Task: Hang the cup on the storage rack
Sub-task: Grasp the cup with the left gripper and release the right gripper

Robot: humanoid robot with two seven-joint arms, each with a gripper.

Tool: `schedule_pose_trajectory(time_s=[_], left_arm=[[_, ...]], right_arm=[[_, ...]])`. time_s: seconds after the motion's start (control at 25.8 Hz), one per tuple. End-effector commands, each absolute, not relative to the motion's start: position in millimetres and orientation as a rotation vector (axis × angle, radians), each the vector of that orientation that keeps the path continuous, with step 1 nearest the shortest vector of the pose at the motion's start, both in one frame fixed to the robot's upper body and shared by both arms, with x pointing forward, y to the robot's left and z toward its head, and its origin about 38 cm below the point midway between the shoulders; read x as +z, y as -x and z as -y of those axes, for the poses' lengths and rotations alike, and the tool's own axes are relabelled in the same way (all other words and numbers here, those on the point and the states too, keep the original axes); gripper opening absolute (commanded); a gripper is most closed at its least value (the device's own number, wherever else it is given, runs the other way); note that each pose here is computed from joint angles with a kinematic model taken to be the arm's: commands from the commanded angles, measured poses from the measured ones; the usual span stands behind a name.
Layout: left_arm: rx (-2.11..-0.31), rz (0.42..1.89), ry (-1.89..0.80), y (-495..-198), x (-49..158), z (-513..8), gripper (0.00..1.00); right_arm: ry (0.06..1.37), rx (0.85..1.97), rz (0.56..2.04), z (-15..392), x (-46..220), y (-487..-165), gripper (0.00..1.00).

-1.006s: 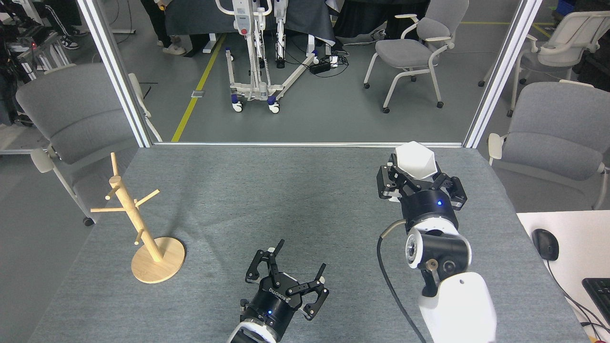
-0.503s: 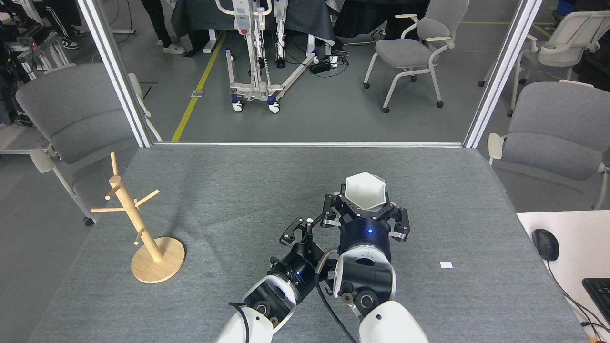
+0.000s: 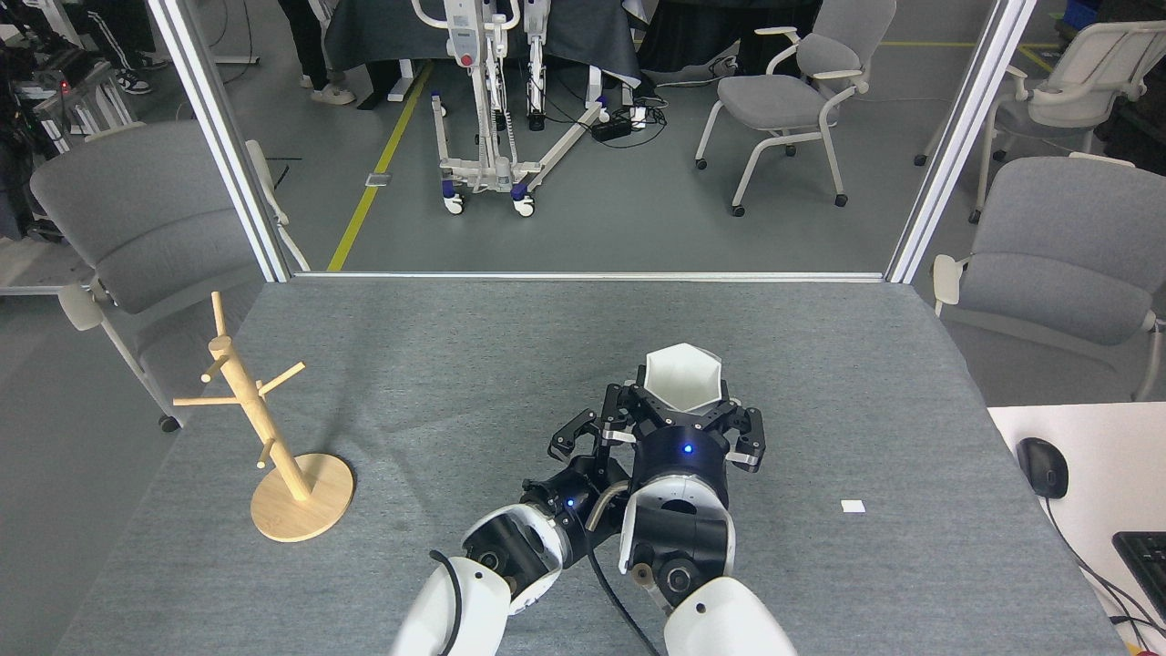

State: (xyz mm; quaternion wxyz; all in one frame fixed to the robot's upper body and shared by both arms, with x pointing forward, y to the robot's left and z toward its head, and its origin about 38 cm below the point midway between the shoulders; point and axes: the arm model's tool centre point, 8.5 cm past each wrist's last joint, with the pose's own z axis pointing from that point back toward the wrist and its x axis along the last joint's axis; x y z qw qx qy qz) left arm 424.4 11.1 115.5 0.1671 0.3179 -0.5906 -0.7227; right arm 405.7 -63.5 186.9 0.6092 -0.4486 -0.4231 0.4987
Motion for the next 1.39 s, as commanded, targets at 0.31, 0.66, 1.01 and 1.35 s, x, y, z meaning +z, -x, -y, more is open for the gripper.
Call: schedule_pose_trajectory(time_s=[0.31, 0.66, 1.01, 1.35], left_arm=[[-2.011, 1.685, -0.925, -436.0, 128.5, -11.5, 0.99], [-2.080, 1.604, -0.880, -427.8, 115.3, -12.6, 0.00], [-2.085, 1.577, -0.868, -428.8, 111.5, -14.9, 0.00], [-2.089, 1.551, -0.851, -429.9, 104.0, -17.4, 0.00]], right_arm=[[1.011, 1.221, 0.961, 37.4, 165.8, -386.0, 0.44], [0.997, 1.248, 0.958, 21.3, 157.0, -373.4, 0.44], [1.046, 1.214, 0.985, 26.5, 162.2, -377.7, 0.90], [1.258, 1.107, 1.169, 42.8, 181.6, -390.1, 0.99]])
